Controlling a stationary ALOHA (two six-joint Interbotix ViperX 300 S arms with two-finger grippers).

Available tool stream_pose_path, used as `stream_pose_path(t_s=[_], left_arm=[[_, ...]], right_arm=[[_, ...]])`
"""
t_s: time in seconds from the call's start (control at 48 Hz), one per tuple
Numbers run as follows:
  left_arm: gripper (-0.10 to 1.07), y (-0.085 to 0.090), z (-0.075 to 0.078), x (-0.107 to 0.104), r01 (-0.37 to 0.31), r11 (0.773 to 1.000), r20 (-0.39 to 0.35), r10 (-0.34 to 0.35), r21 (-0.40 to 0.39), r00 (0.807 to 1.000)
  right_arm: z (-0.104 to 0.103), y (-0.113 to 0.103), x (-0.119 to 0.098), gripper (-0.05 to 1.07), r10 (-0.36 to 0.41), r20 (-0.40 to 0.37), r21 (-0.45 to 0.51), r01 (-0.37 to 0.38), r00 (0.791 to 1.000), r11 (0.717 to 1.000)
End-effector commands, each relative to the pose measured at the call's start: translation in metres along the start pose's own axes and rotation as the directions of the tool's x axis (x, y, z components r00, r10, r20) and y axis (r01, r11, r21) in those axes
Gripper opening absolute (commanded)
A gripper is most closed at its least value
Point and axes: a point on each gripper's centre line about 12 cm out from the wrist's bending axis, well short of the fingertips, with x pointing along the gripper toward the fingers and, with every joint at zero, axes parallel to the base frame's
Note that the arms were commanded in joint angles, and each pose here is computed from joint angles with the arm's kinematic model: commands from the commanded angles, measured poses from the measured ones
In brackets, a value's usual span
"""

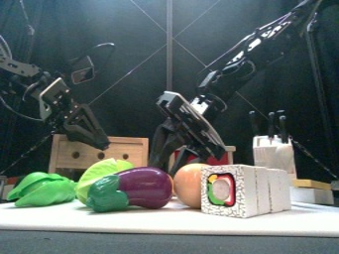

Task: Drop corn

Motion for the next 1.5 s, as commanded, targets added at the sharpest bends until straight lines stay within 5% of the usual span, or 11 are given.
stream_pose_path(t_s=[0.0, 0.375, 1.021, 1.479], left_arm=[[0.69, 0.0, 0.006, 0.0, 0.0, 1.0, 0.019, 0.001, -0.003, 1.0], [0.69, 0.0, 0.006, 0.0, 0.0, 1.0, 0.019, 0.0, -0.002, 1.0], [0.69, 0.0, 0.006, 0.0, -0.001, 1.0, 0.021, 0.001, -0.003, 1.0], [0.69, -0.001, 0.008, 0.001, 0.0, 1.0, 0.026, 0.0, -0.007, 1.0]], right_arm=[[0.007, 0.012, -0.008, 0.72, 0.027, 0.021, 0.006, -0.028, 0.999, 1.0], [0.007, 0.01, -0.011, 0.86, -0.001, 0.014, 0.003, 0.001, 1.0, 1.0], [0.019, 0.031, -0.05, 0.86, 0.02, 0.068, -0.079, -0.014, 0.997, 0.997], [0.009, 0.031, -0.054, 0.85, 0.012, 0.059, -0.123, -0.005, 0.998, 0.992]])
